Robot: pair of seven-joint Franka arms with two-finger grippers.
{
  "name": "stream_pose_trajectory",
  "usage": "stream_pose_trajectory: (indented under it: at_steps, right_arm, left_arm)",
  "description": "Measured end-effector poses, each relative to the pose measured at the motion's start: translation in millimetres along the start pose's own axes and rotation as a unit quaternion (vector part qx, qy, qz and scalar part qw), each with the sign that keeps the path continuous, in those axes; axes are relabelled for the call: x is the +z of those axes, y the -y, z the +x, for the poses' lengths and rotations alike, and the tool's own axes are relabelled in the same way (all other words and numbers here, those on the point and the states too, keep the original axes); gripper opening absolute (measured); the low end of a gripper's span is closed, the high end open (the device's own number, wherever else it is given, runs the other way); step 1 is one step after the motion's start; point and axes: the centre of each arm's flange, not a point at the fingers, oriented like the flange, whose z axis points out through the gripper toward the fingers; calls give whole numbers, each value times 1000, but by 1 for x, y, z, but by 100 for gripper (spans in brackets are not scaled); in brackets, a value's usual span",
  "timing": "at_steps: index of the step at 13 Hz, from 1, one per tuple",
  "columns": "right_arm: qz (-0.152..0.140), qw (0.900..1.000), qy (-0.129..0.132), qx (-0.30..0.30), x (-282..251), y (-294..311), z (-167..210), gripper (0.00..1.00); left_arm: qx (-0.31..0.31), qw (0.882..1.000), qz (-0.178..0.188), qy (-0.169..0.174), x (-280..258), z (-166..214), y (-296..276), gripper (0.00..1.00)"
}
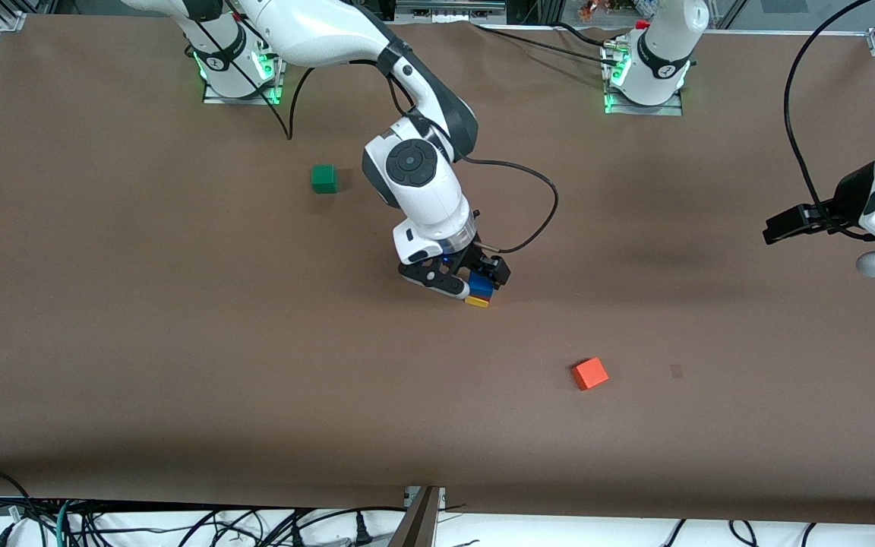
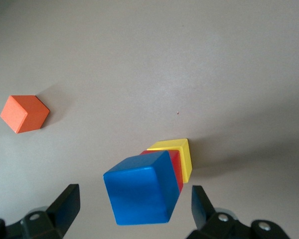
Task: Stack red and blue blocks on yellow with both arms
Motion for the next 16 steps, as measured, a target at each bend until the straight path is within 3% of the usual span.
stream_pose_trajectory:
  at_steps: [2, 4, 7, 10, 13, 16]
  right_arm:
    - [-2, 1000, -4, 2, -8, -1, 9, 100]
    - [-24, 1000, -2, -16, -27, -10, 34, 100]
    - [-45, 998, 11, -45, -96, -36, 103, 100]
    - [-68, 997, 33, -25, -166, -76, 157, 100]
    - [-91, 994, 44, -38, -199, -117, 184, 100]
    - [-98, 993, 52, -42, -243, -156, 187, 100]
  left_arm:
    - [0, 1000, 0, 0, 0, 0, 0, 100]
    - [0, 1000, 0, 0, 0, 0, 0, 100]
    - [0, 1000, 0, 0, 0, 0, 0, 100]
    - [0, 1000, 0, 0, 0, 0, 0, 100]
    - [0, 1000, 0, 0, 0, 0, 0, 100]
    - [0, 1000, 0, 0, 0, 0, 0, 100]
